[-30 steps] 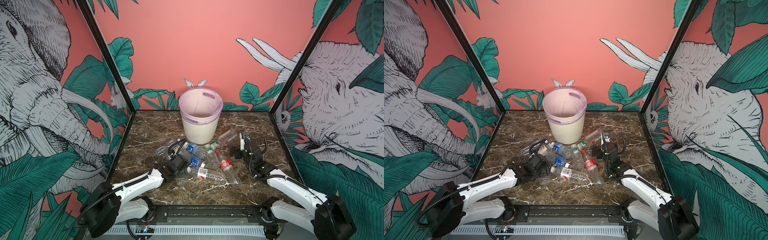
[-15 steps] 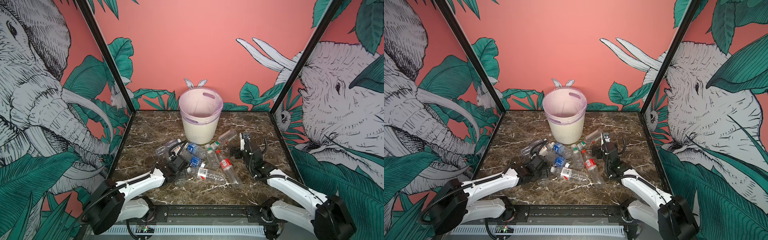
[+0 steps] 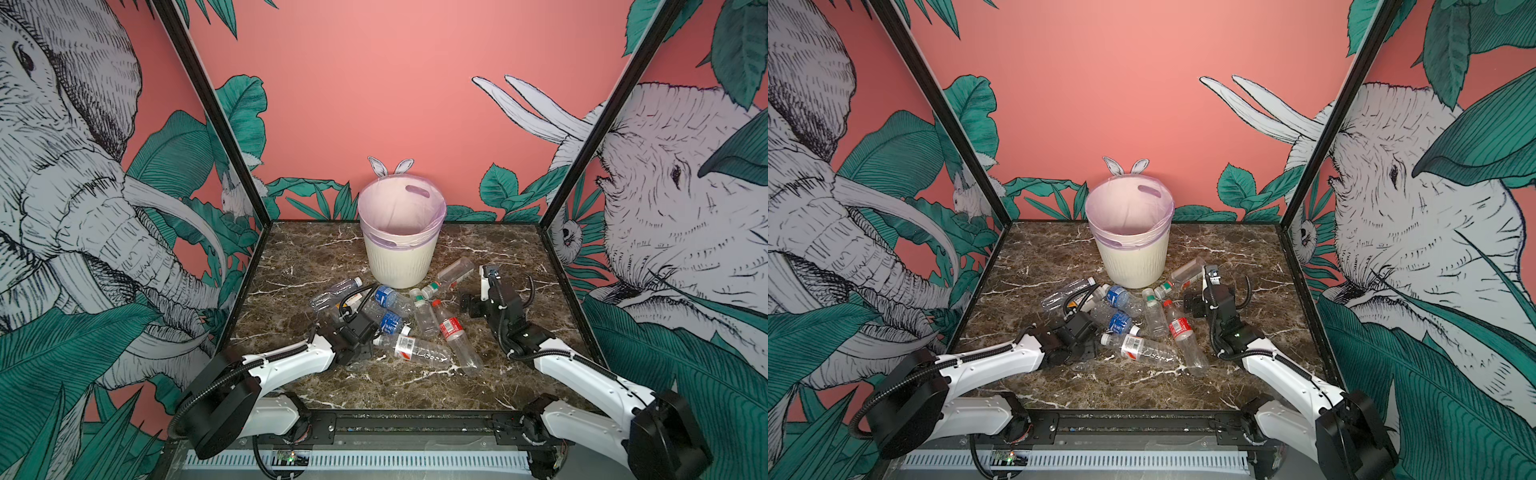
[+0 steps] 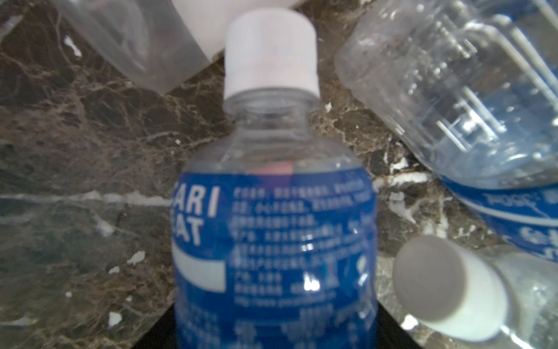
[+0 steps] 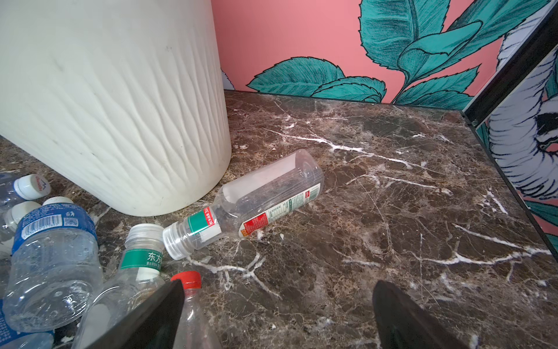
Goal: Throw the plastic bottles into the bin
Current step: 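Close the left gripper on the blue-label POCARI SWEAT bottle, then lift the POCARI SWEAT bottle over the bin and release it with the left gripper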
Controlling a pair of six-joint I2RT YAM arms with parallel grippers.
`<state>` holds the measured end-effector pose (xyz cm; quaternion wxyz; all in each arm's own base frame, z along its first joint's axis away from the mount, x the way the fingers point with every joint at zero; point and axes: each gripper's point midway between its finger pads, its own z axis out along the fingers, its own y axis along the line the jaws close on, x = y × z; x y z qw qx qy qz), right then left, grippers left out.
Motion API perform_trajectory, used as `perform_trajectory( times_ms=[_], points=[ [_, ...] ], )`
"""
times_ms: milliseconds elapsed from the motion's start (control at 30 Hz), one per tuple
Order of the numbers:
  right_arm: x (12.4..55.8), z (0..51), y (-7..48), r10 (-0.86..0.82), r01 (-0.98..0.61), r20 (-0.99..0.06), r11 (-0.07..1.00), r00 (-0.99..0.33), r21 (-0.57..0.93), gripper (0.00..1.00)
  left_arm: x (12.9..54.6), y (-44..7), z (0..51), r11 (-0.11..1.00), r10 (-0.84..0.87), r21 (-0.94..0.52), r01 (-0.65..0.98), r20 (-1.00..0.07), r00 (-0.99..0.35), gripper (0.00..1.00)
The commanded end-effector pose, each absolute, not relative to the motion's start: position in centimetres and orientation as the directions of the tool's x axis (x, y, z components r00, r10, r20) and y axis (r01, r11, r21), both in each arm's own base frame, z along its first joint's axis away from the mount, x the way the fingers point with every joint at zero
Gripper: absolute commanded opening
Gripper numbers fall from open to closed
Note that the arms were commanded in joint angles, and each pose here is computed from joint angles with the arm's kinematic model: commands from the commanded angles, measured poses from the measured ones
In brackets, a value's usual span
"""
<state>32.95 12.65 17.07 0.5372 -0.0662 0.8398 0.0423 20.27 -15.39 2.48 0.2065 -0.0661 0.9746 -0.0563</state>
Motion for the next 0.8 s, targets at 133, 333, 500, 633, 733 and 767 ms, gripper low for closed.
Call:
perform_trajectory(
  times_ms=[133,333,500,633,733,767],
  points=[
    [33.7,18.5,12.7,-0.035,-0.143,-0.925,0.989,-0.378,0.021,0.99,20.3,-14.4,3.6,0.994,-0.103,-0.087,-0.072,-0.431,-0.896,0.57],
    [33.7,18.4,12.8,-0.036,-0.145,-0.925,0.989,-0.378,0.021,0.99,20.5,-14.9,4.8,0.993,-0.041,-0.119,0.019,-0.486,-0.873,0.51],
    [33.7,18.3,12.8,-0.037,-0.146,-0.924,0.989,-0.381,0.021,1.00,20.7,-15.1,5.9,0.987,0.014,-0.128,0.099,-0.542,-0.840,0.48],
    [33.7,18.2,12.8,-0.040,-0.145,-0.922,0.989,-0.384,0.018,0.99,21.2,-15.0,7.7,0.979,0.054,-0.121,0.162,-0.617,-0.785,0.46],
    [33.8,18.1,12.9,-0.040,-0.148,-0.921,0.989,-0.387,0.019,0.99,21.5,-15.3,9.1,0.968,0.078,-0.124,0.216,-0.671,-0.737,0.46],
    [33.8,18.0,12.9,-0.042,-0.148,-0.920,0.989,-0.389,0.017,0.99,21.6,-15.4,9.5,0.963,0.087,-0.125,0.238,-0.692,-0.716,0.45]
  ],
)
